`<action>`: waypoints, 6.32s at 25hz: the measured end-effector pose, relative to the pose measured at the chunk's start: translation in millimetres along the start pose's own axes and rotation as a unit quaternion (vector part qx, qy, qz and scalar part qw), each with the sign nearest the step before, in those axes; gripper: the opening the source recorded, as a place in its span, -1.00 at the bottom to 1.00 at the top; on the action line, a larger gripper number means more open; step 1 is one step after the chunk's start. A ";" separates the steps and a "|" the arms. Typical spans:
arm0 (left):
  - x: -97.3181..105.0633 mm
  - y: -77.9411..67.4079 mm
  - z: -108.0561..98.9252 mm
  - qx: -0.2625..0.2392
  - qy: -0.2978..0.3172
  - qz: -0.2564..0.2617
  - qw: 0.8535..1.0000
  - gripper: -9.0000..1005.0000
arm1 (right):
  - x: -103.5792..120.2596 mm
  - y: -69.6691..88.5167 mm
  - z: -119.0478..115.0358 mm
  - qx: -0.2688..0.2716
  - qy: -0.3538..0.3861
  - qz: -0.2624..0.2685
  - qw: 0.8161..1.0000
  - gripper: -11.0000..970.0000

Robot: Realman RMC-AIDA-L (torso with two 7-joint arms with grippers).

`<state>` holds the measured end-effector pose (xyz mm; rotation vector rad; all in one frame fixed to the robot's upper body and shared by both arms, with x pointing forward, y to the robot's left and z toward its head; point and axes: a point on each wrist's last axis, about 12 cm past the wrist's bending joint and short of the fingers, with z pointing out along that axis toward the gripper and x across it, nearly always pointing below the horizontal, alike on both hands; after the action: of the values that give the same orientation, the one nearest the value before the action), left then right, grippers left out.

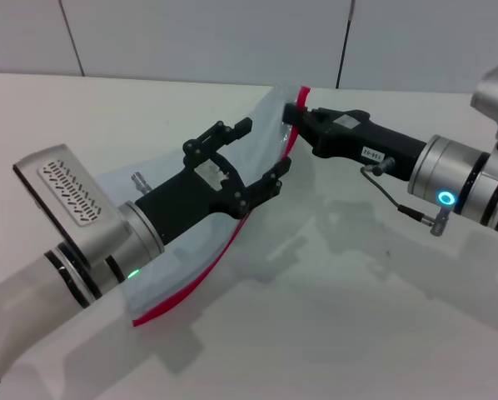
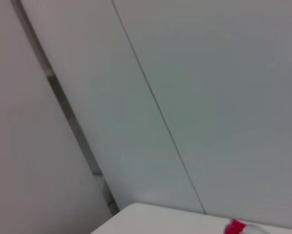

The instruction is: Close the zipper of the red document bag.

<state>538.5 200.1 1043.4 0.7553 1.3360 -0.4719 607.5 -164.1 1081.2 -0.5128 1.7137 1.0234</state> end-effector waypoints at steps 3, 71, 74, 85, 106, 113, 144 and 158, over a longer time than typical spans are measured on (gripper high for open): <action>0.2 -1.9 0.0 0.001 0.000 0.000 1.000 0.50 | -0.6 -0.3 -0.5 0.001 -0.004 0.002 1.000 -0.94; 5.0 -19.1 -0.9 -0.029 0.013 0.119 0.992 -0.52 | -3.2 5.7 4.5 -0.018 -0.007 0.002 1.000 -0.90; 4.9 -19.1 -0.7 -0.029 0.013 0.119 0.992 -0.55 | -3.1 5.8 4.5 -0.018 -0.006 0.002 1.000 -0.90; 5.0 -17.7 -1.3 -0.033 0.013 0.118 0.992 -0.71 | -2.7 6.0 4.5 -0.019 -0.005 0.001 1.000 -0.90; 6.8 -16.6 -5.1 -0.033 0.018 0.121 0.992 -0.83 | -5.9 -29.8 -39.5 0.076 -0.067 0.020 0.995 -0.89; 8.3 -16.2 -7.6 -0.037 0.022 0.120 0.992 -0.82 | -1.5 -54.2 -89.0 0.157 -0.122 0.049 0.979 -0.88; 8.1 -7.3 -11.8 -0.072 0.019 0.070 0.995 -0.13 | 15.6 -50.9 -165.8 0.227 -0.228 -0.033 0.946 -0.42; 0.9 33.5 -50.5 -0.195 -0.047 -0.021 0.979 0.54 | 39.2 -1.8 -151.1 0.263 -0.275 -0.272 0.884 0.38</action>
<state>527.3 259.5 1047.0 0.3764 1.3048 -0.2614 510.6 -284.9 1060.9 -0.2756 1.1543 0.2294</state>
